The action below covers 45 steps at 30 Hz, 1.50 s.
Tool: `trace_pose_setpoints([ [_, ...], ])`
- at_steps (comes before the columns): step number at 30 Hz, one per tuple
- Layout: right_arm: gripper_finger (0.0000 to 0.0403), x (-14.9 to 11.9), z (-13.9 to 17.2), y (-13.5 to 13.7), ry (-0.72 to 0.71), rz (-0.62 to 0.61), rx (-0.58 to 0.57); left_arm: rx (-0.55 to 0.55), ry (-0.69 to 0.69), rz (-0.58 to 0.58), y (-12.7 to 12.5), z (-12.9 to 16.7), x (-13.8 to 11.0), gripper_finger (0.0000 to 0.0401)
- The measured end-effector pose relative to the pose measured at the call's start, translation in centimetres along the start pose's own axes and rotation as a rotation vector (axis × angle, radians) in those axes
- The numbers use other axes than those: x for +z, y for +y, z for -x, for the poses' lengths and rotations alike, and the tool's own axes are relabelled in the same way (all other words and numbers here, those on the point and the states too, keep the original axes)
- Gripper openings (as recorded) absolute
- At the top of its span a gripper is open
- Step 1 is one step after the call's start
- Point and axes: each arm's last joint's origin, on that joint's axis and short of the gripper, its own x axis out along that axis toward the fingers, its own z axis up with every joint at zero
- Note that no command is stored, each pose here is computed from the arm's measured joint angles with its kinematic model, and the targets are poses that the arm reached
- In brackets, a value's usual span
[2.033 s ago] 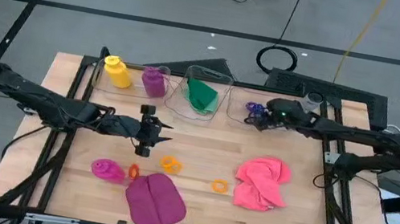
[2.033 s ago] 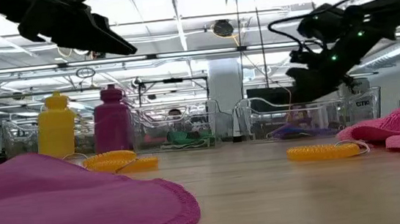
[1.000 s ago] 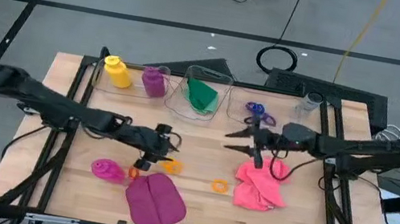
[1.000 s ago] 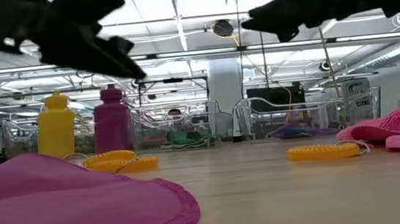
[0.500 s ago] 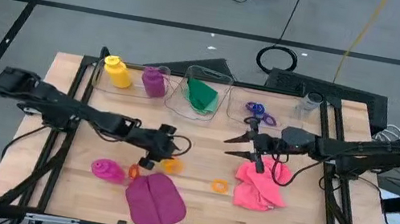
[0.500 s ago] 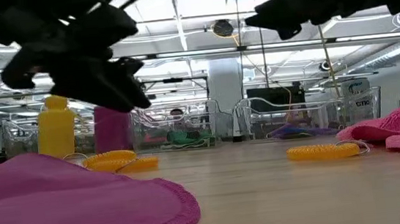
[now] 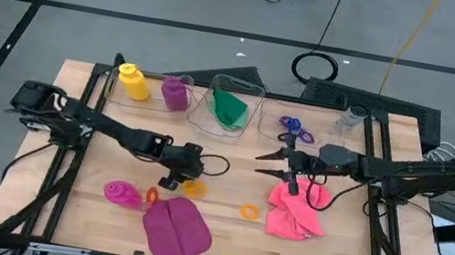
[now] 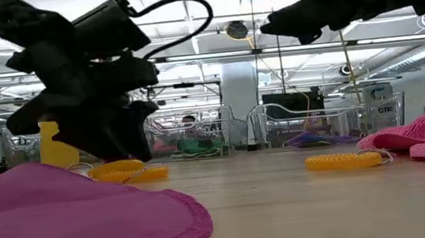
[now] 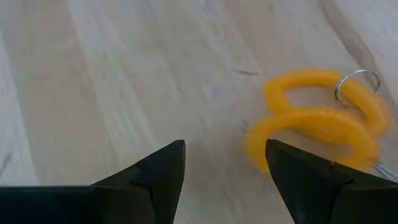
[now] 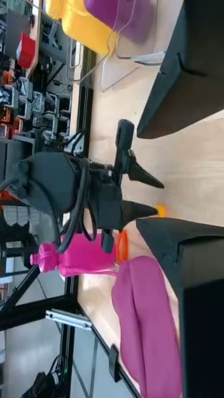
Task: Pick & Place Sports Items
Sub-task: Put the top yellow spring keychain into the right transparent bin
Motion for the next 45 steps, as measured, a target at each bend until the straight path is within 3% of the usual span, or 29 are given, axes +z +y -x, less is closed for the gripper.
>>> trace_pose_setpoints([
  [12,0.0157,0.0,0.0,0.0,0.002,-0.006,0.0,-0.009,0.035,0.086,-0.1,0.0,-0.3,0.0186],
  [35,0.0157,0.0,0.0,0.0,0.002,-0.007,-0.001,0.034,0.161,0.111,-0.1,0.2,-1.5,0.0182],
  [38,0.0157,0.0,0.0,0.0,0.002,-0.007,-0.001,0.03,0.176,0.125,-0.1,0.2,-1.6,0.0153],
  [45,0.0157,0.0,0.0,0.0,0.001,-0.007,-0.001,-0.036,0.178,0.186,0.7,0.3,-2.0,0.0041],
])
